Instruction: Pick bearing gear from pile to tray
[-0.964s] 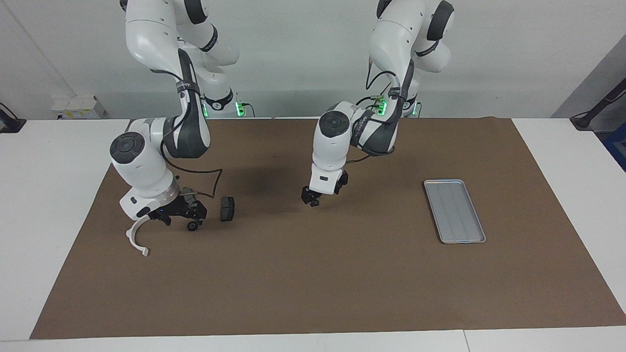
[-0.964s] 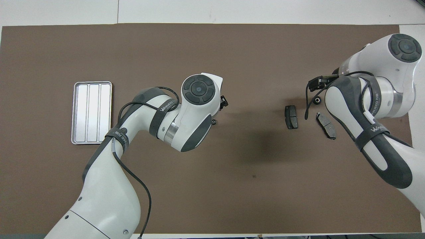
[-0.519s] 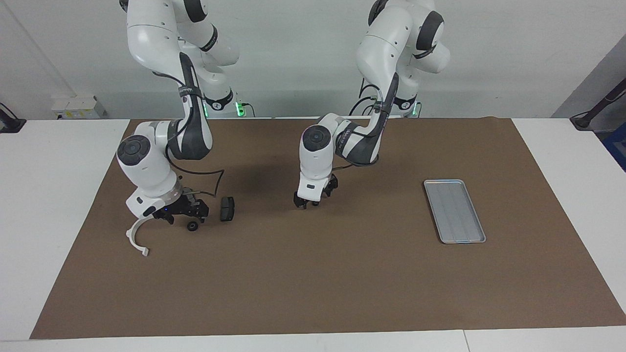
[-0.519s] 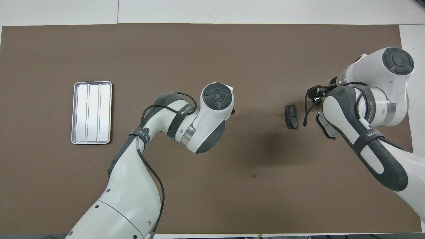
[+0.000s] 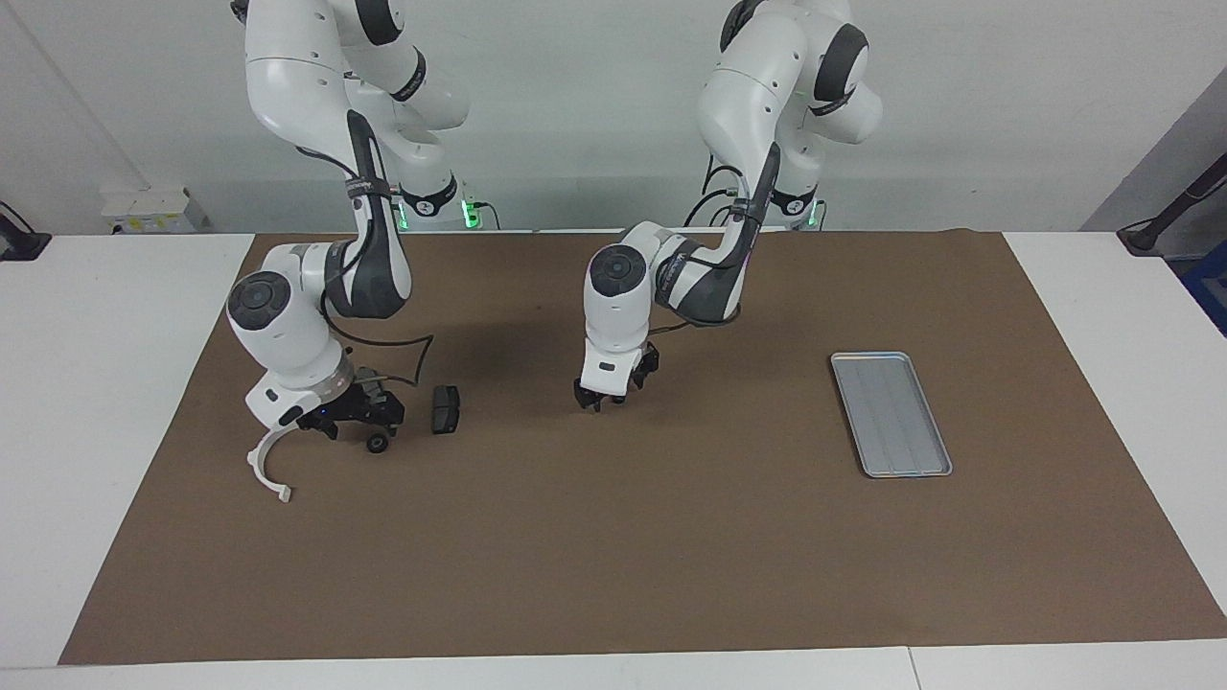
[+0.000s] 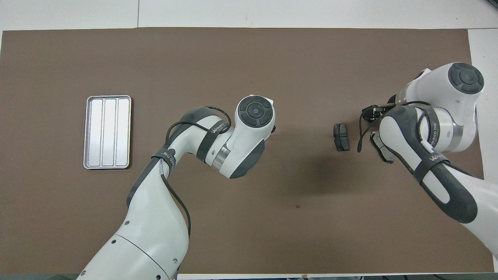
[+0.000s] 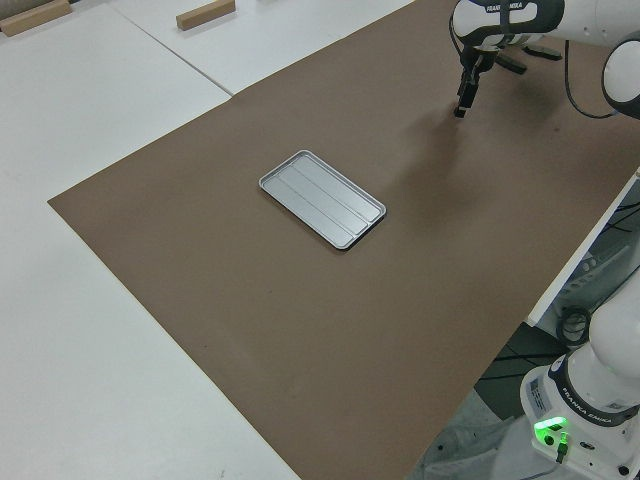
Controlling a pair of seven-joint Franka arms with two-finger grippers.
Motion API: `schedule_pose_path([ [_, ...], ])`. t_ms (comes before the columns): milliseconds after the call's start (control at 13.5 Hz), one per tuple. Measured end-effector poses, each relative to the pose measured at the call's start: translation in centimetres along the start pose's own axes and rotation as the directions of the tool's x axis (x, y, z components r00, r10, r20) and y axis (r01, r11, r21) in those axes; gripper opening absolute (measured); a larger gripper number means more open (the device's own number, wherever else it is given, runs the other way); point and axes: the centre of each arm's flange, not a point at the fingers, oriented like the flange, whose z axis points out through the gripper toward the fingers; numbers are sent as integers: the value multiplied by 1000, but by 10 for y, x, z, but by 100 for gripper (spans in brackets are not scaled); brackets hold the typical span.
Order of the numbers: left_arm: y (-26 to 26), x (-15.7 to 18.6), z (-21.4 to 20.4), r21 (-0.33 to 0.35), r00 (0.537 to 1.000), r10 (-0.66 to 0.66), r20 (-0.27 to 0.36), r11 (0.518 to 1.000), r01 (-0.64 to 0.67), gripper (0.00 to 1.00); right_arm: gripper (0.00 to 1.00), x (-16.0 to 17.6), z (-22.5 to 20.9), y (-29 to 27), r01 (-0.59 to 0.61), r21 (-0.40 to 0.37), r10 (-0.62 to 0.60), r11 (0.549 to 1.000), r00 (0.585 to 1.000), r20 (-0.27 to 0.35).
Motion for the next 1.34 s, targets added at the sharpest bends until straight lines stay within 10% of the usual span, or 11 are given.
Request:
schedule_pose_path([
  [593, 1, -2, 2, -3, 1000, -28, -2, 1000, 28, 54, 100, 4, 32, -15, 21, 4, -21, 1000, 1000, -23],
  [890, 3, -3, 1, -15, 1000, -28, -7, 999, 28, 24, 73, 5, 26, -12, 18, 2, -18, 1000, 999, -32],
  [1113, 2, -2, 0, -11, 1000, -31, -7, 999, 31, 24, 36, 6, 19, -12, 18, 1, -18, 1000, 999, -42],
  [1335, -12, 20, -14, 6, 998, -65, -16, 998, 65, 24, 35, 7, 18, -13, 20, 1, -20, 1000, 999, -44],
])
